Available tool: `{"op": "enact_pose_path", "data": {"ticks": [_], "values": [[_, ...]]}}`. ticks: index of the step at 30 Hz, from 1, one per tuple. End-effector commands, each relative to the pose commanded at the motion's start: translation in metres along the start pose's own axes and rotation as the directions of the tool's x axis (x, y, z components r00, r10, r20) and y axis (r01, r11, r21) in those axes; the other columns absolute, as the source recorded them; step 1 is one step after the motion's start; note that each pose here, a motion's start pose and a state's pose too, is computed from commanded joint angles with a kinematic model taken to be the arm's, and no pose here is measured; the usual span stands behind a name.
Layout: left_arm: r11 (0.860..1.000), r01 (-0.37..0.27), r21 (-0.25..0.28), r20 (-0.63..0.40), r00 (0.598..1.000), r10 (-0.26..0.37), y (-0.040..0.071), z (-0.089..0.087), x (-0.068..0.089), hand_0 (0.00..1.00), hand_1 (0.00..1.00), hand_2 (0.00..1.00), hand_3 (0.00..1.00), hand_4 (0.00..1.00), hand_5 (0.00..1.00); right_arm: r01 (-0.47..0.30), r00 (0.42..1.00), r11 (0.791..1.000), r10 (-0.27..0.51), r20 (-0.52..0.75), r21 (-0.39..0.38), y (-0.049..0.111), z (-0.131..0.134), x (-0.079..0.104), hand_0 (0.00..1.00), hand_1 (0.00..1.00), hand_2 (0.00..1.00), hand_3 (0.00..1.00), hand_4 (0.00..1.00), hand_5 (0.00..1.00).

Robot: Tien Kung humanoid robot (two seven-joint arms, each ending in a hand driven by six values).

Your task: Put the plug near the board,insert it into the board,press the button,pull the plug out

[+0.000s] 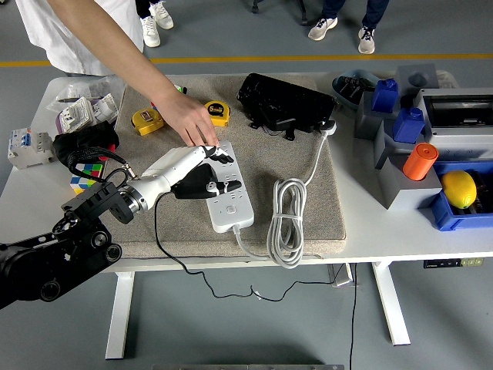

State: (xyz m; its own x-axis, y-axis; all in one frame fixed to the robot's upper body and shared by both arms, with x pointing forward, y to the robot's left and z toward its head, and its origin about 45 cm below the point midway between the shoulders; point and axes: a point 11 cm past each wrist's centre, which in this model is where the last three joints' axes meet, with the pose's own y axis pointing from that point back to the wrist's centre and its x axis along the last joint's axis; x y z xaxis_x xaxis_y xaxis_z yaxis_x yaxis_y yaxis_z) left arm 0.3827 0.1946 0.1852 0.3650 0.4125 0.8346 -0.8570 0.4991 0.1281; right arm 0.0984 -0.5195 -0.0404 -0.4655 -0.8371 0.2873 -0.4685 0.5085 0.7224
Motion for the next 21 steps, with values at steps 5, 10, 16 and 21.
{"op": "enact_pose_path", "data": {"ticks": [5, 10, 16, 21], "values": [[1.0, -0.004, 0.022, 0.009, 1.0, 0.004, 0.007, -0.007, 0.002, 0.714, 0.733, 0.726, 0.725, 0.954, 0.931, 0.0, 1.0, 1.0, 0.0, 0.001, -0.001, 0.0, 0.0, 0.0, 0.697, 0.698, 0.675, 0.574, 0.998, 0.516], [0.998, 0.024, 0.056, 0.027, 0.999, -0.025, 0.012, -0.019, -0.004, 0.711, 0.733, 0.726, 0.723, 0.954, 0.932, 0.0, 1.0, 1.0, 0.0, 0.003, 0.002, 0.0, -0.001, 0.0, 0.697, 0.699, 0.675, 0.574, 0.998, 0.516], [0.997, 0.039, 0.063, 0.031, 0.999, -0.041, 0.01, -0.022, -0.01, 0.708, 0.731, 0.724, 0.722, 0.955, 0.932, 0.001, 1.0, 1.0, -0.001, 0.002, 0.004, 0.0, -0.001, -0.001, 0.697, 0.699, 0.675, 0.574, 0.998, 0.516], [0.997, 0.046, 0.061, 0.033, 0.998, -0.048, 0.006, -0.02, -0.012, 0.706, 0.73, 0.724, 0.722, 0.954, 0.93, 0.003, 1.0, 1.0, -0.003, 0.0, 0.003, 0.0, -0.001, -0.001, 0.696, 0.698, 0.675, 0.574, 0.998, 0.516]]}}
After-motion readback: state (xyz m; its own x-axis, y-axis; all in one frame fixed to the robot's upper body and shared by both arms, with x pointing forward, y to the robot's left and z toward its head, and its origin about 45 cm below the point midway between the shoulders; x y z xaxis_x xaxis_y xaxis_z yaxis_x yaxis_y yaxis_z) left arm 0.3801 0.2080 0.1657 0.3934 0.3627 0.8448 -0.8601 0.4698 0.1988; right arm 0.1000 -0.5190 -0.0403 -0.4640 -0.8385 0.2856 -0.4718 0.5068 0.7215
